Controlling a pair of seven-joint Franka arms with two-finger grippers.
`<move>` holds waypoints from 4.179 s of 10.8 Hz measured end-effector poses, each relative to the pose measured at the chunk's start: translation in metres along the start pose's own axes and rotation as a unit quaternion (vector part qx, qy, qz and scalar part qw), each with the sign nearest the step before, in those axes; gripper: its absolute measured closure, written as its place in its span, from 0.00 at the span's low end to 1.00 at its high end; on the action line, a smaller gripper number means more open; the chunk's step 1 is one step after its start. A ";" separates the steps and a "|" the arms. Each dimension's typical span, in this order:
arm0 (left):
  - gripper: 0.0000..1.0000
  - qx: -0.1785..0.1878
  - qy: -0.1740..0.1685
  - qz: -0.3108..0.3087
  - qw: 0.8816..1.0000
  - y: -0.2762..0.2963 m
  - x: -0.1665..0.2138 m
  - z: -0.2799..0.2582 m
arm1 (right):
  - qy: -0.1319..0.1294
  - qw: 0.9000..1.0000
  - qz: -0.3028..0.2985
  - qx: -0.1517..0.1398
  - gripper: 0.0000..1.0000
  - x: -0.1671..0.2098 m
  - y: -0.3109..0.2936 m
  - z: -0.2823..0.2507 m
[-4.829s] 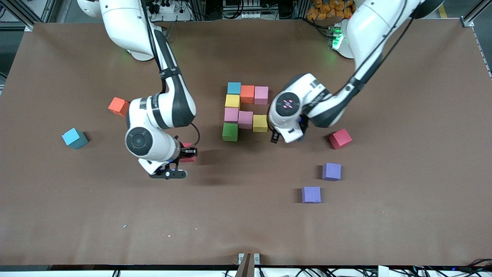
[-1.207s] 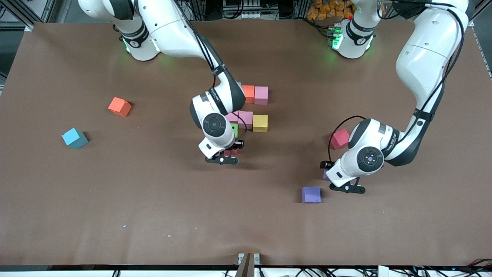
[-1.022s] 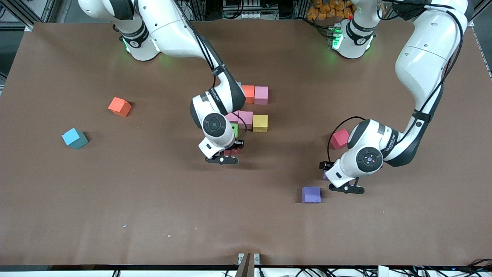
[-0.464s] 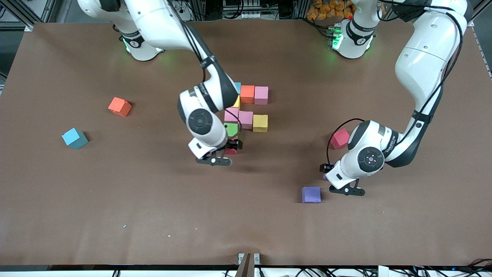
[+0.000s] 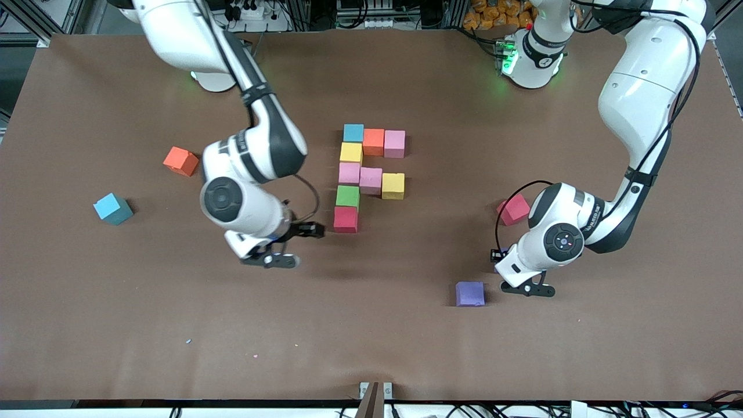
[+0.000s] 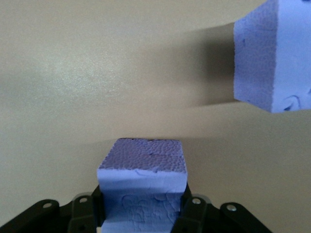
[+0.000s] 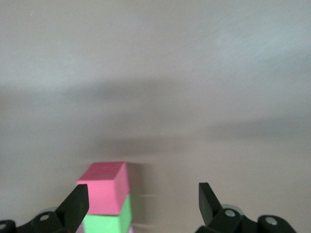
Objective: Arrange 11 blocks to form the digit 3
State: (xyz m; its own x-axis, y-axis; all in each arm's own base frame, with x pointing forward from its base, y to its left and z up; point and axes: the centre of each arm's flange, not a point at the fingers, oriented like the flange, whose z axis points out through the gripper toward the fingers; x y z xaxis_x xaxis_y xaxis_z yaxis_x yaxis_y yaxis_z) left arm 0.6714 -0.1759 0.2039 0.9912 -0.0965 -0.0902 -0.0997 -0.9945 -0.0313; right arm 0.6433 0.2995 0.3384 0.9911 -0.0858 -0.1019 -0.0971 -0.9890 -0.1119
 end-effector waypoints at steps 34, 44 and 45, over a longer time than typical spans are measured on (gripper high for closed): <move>0.44 -0.079 -0.038 -0.741 0.665 0.353 -0.100 -0.005 | 0.035 0.996 -0.075 -0.038 0.00 -0.032 0.283 -0.241; 0.45 -0.102 -0.049 -0.743 0.660 0.357 -0.097 0.002 | 0.098 0.993 -0.029 -0.058 0.00 -0.066 0.289 -0.315; 0.45 -0.102 -0.049 -0.742 0.661 0.358 -0.097 0.002 | 0.102 0.993 -0.008 -0.056 0.00 -0.066 0.291 -0.317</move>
State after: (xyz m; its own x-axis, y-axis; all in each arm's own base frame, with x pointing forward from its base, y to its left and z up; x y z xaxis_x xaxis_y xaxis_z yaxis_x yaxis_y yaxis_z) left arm 0.5391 -0.5225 0.1991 -0.0275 0.9842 -0.1749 0.9995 0.0239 -0.0229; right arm 0.5787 -0.0210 0.6256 0.9914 -0.0815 0.1026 -0.0820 -0.9966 0.0005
